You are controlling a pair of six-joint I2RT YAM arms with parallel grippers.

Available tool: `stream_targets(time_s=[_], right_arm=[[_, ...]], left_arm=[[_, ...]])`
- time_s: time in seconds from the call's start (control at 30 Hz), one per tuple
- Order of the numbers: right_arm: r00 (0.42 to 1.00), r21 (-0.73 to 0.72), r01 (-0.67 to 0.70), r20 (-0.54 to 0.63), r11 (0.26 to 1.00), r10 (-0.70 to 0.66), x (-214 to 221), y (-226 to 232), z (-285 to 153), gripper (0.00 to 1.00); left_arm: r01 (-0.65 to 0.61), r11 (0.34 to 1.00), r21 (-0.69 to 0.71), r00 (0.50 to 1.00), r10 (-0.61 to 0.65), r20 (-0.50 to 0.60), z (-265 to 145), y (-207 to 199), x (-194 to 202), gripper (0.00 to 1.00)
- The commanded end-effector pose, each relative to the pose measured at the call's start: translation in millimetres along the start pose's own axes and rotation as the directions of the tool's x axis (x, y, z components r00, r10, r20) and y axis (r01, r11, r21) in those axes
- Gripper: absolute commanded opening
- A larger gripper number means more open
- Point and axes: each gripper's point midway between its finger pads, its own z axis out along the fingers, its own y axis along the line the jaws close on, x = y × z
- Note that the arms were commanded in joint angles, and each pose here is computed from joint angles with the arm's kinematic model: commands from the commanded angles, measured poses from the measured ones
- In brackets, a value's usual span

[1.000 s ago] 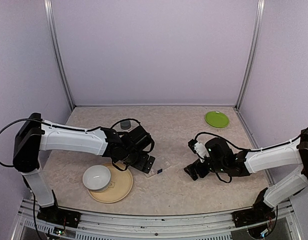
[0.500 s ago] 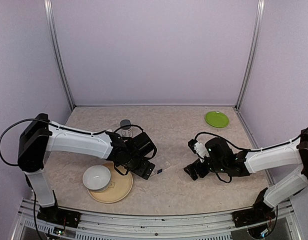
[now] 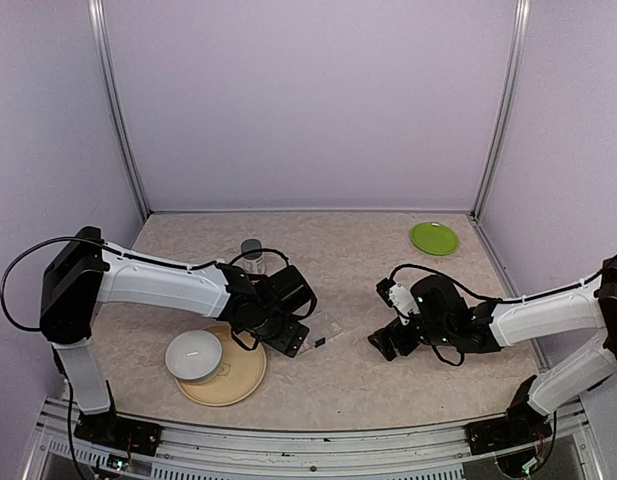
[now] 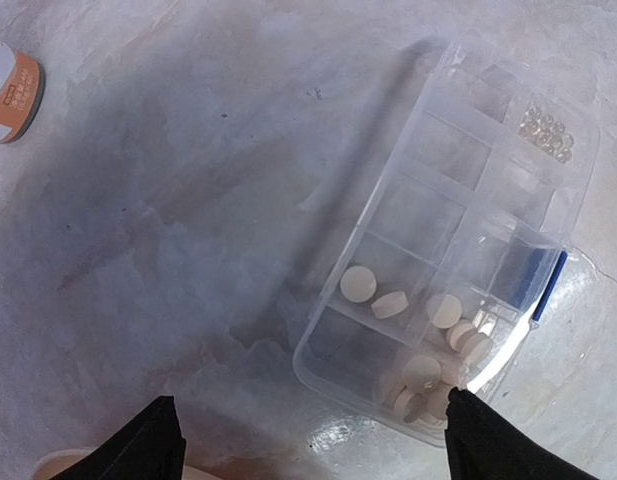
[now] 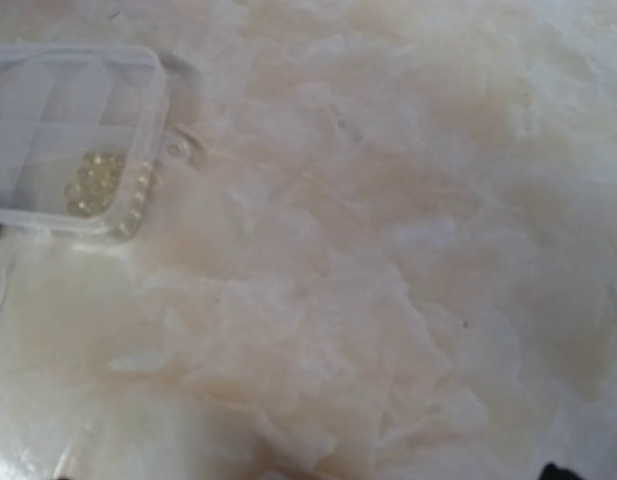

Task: Sort the pills into containers
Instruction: Adjust the pill container at the center of the board.

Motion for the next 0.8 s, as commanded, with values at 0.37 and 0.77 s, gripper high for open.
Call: stream_targets(time_s=[0.37, 0.77], right_arm=[[1.000, 0.012, 0.007, 0.017, 1.000, -0.007, -11, -4, -1, 1.00], [1.000, 0.015, 0.012, 0.017, 1.000, -0.012, -11, -6, -1, 1.00]], left_arm=[[-0.061, 0.998, 0.022, 0.997, 0.060, 0.047, -17, -10, -25, 0.93], [-0.144, 0.988, 0.050, 0.989, 0.143, 0.026, -15, -33, -20, 0.99]])
